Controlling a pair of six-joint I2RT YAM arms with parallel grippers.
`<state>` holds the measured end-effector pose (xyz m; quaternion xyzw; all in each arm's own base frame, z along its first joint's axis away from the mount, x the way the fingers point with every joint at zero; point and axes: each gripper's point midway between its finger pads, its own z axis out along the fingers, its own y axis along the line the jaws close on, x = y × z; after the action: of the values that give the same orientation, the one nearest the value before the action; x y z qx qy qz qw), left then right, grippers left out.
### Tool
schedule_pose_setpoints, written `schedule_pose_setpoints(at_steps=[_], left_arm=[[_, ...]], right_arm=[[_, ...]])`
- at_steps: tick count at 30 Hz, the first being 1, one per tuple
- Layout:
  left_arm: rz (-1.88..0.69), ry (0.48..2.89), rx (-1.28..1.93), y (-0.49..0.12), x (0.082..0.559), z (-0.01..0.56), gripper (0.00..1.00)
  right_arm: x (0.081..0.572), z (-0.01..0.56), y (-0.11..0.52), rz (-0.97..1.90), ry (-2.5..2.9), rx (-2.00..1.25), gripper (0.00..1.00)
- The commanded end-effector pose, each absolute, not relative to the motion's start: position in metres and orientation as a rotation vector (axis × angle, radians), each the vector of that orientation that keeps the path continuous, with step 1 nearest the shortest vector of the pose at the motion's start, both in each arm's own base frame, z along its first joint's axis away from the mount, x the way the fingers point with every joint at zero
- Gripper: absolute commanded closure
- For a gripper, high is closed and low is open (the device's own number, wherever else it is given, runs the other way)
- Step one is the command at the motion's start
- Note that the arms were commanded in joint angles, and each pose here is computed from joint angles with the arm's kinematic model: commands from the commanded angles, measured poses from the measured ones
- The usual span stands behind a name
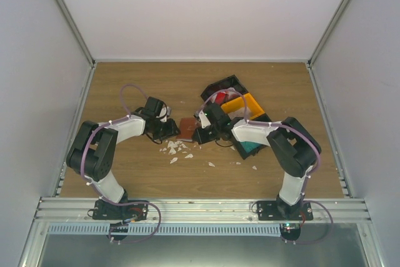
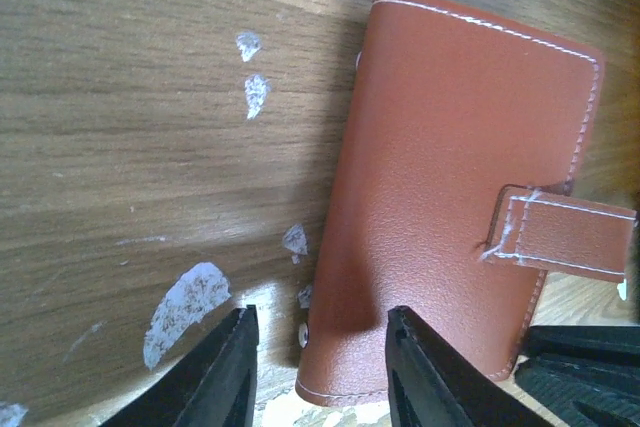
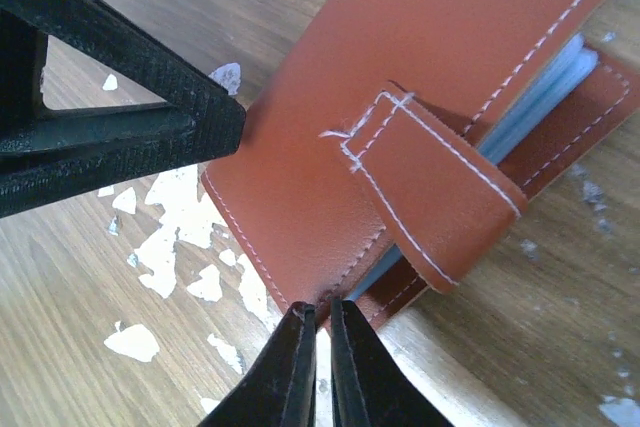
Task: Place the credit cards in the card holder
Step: Close the card holder at the center of the board.
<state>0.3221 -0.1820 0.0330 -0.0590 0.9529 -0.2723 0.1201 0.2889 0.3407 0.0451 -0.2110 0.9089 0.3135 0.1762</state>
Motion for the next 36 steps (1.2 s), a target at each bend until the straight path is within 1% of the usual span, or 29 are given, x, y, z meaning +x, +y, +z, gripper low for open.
schedule_pose_setpoints(at_steps=[1, 4, 8, 15, 18, 21, 27, 33, 36], left_arm=[[-0.780, 2.802, -0.132, -0.180, 0.321, 0.026, 0.64], [-0.740, 2.830, -0.124, -0.175, 0.315, 0.020, 0.65], [-0.734, 2.834, -0.114, -0.174, 0.313, 0.020, 0.63], [-0.771, 2.809, -0.074, -0.184, 0.329, 0.032, 0.55], [-0.791, 2.823, -0.016, -0.191, 0.336, 0.029, 0.54], [-0.781, 2.845, 0.020, -0.192, 0.338, 0.024, 0.56], [-0.741, 2.920, 0.017, -0.188, 0.332, 0.010, 0.66], [-0.520, 3.037, 0.001, -0.166, 0.317, -0.018, 0.70], [-0.372, 3.078, 0.017, -0.154, 0.310, -0.029, 0.70]], right_arm=[[0.303, 0.070, 0.333, 0.821, 2.440, -0.650, 0.92], [0.310, 0.081, 0.326, 0.746, 2.371, -0.677, 0.88], [0.318, 0.082, 0.317, 0.655, 2.317, -0.694, 0.82], [0.325, 0.075, 0.314, 0.542, 2.262, -0.820, 0.72], [0.329, 0.072, 0.317, 0.518, 2.220, -0.878, 0.70], [0.328, 0.070, 0.323, 0.530, 2.189, -0.938, 0.70], [0.327, 0.061, 0.335, 0.542, 2.154, -1.025, 0.67], [0.339, 0.047, 0.330, 0.405, 2.164, -1.032, 0.67], [0.349, 0.044, 0.326, 0.298, 2.177, -0.995, 0.71]])
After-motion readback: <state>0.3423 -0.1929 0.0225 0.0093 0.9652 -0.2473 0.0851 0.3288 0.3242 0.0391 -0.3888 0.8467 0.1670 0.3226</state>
